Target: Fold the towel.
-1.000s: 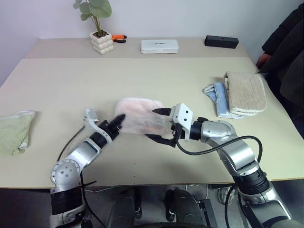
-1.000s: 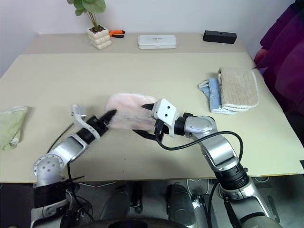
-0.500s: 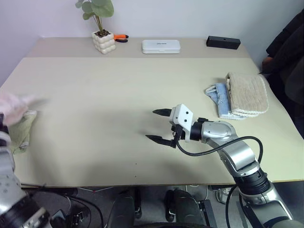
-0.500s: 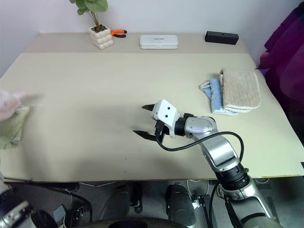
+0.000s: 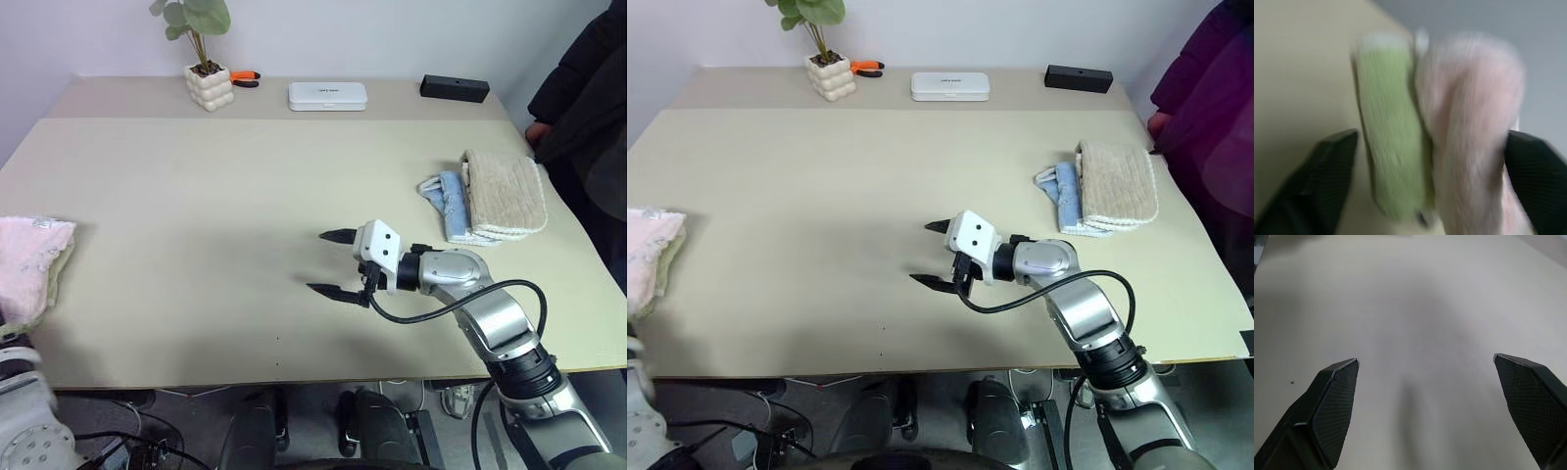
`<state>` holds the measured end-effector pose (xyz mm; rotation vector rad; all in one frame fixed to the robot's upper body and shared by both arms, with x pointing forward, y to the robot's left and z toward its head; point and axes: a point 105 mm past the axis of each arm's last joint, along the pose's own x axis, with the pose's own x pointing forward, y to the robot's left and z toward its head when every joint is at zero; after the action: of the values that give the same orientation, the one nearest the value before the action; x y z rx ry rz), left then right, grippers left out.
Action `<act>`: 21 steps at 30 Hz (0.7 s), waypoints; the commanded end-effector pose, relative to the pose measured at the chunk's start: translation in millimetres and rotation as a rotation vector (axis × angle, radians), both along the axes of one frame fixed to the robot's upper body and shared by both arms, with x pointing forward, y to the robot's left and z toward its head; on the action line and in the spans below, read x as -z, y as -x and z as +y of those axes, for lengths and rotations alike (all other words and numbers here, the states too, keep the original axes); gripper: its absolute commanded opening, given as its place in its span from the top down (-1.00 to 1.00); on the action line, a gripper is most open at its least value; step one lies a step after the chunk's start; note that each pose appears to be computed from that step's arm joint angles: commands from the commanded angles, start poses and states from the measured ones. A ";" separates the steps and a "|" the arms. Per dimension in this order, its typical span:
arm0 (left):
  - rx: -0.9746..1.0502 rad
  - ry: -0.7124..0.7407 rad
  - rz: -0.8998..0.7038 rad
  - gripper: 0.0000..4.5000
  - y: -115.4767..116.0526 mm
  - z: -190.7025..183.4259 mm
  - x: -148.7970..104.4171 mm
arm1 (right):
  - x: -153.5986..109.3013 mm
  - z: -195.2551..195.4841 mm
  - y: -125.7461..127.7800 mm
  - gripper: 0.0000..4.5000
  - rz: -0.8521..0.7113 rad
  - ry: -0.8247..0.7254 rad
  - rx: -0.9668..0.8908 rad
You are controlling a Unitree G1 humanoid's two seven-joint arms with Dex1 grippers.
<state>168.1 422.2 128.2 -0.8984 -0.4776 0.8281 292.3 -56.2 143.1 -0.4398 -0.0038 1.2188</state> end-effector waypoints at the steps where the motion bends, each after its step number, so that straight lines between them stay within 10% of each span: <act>1: 0.077 -0.286 -0.026 -0.99 -8.1 -10.9 -64.7 | -14.6 -9.2 -8.2 -1.00 -0.055 -0.012 0.022; 5: 0.422 -0.728 0.126 -0.99 -50.8 -66.8 -107.7 | -21.2 -27.8 -28.4 -1.00 -0.056 -0.042 0.141; 12: 1.059 -1.150 0.306 -0.99 -92.7 -198.0 -67.5 | -15.0 -81.8 -52.1 -1.00 -0.024 -0.036 0.364; 21: 1.250 -1.234 0.303 -0.99 -105.2 -223.3 -31.6 | -7.8 -120.7 -44.8 -1.00 0.082 -0.102 0.507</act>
<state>273.9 202.3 155.5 0.1688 0.0021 -0.4925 339.3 -176.4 129.1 -0.2668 0.1823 0.7359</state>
